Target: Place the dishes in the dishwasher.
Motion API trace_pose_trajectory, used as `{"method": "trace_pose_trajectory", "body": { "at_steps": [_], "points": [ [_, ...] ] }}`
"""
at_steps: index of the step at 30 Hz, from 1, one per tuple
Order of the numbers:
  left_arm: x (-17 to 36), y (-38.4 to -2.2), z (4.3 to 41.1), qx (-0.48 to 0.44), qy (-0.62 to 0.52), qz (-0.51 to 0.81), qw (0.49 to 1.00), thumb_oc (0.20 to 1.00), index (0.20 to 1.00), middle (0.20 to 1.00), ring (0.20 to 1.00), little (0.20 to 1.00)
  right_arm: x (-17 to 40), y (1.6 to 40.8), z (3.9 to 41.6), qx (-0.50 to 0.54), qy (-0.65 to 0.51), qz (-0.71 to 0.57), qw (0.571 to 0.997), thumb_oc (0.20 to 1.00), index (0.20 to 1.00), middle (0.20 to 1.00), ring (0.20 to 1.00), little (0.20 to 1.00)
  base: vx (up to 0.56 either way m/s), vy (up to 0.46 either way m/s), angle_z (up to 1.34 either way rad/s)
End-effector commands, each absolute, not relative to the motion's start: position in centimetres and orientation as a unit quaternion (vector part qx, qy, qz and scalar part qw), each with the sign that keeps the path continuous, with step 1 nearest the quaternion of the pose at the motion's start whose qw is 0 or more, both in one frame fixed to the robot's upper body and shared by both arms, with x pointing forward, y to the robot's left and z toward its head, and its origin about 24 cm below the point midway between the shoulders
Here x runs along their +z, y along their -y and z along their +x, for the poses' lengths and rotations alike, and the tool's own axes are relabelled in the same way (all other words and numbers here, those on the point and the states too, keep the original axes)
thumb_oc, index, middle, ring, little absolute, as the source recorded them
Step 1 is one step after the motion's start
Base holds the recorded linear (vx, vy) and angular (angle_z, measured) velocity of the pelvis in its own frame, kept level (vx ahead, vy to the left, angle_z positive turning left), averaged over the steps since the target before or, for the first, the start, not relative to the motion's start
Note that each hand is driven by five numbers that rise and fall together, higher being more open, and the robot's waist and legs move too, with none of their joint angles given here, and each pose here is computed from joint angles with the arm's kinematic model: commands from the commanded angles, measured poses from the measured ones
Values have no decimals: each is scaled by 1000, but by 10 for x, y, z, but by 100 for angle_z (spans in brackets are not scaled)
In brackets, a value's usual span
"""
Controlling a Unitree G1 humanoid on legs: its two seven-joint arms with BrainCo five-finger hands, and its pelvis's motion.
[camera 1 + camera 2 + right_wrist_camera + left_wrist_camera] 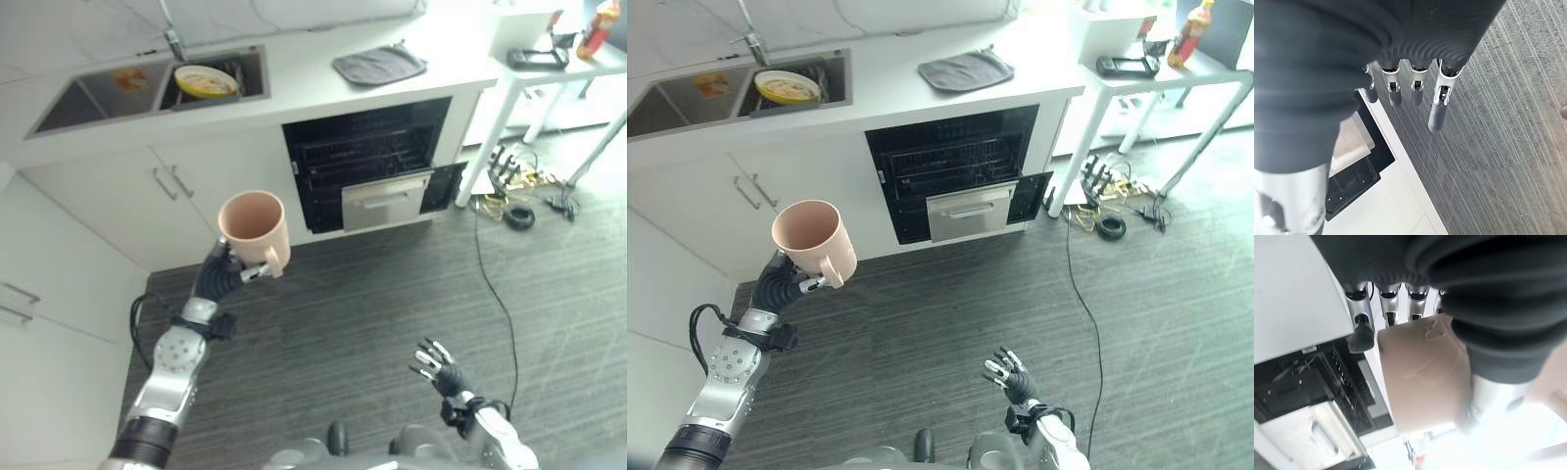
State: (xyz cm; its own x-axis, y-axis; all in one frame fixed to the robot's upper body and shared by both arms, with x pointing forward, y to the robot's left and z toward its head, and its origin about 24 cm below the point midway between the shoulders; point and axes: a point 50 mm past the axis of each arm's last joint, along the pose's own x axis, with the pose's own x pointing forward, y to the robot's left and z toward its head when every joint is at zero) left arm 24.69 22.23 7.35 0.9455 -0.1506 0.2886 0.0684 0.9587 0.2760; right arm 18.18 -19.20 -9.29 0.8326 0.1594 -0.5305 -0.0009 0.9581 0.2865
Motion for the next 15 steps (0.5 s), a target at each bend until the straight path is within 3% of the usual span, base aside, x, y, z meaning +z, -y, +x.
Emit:
{"method": "trace_pose_trajectory", "body": {
  "at_steps": [1, 5, 10, 13, 15],
  "points": [
    [100, -227, 247, -35, 228, 137, 963, 200, 200, 200, 200, 200, -80, 195, 193, 56, -243, 132, 959, 1000, 1000, 1000, 1000, 1000, 127, -222, 1],
    [96, -226, 243, -24, 231, 138, 963, 200, 200, 200, 200, 200, -78, 193, 199, 73, -247, 131, 957, 1000, 1000, 1000, 1000, 1000, 238, -390, 11],
    [97, -226, 237, 1, 232, 108, 967, 200, 200, 200, 200, 200, -71, 193, 208, 100, -250, 102, 958, 1000, 1000, 1000, 1000, 1000, 266, -642, -2],
    [97, -218, 236, -29, 240, 98, 965, 200, 200, 200, 200, 200, -74, 210, 197, 73, -263, 95, 957, 1000, 1000, 1000, 1000, 1000, 266, -774, 62],
    [95, -215, 240, -33, 233, 98, 967, 200, 200, 200, 200, 200, -84, 210, 188, 63, -277, 100, 953, 1000, 1000, 1000, 1000, 1000, 330, -334, 88]
  ]
}}
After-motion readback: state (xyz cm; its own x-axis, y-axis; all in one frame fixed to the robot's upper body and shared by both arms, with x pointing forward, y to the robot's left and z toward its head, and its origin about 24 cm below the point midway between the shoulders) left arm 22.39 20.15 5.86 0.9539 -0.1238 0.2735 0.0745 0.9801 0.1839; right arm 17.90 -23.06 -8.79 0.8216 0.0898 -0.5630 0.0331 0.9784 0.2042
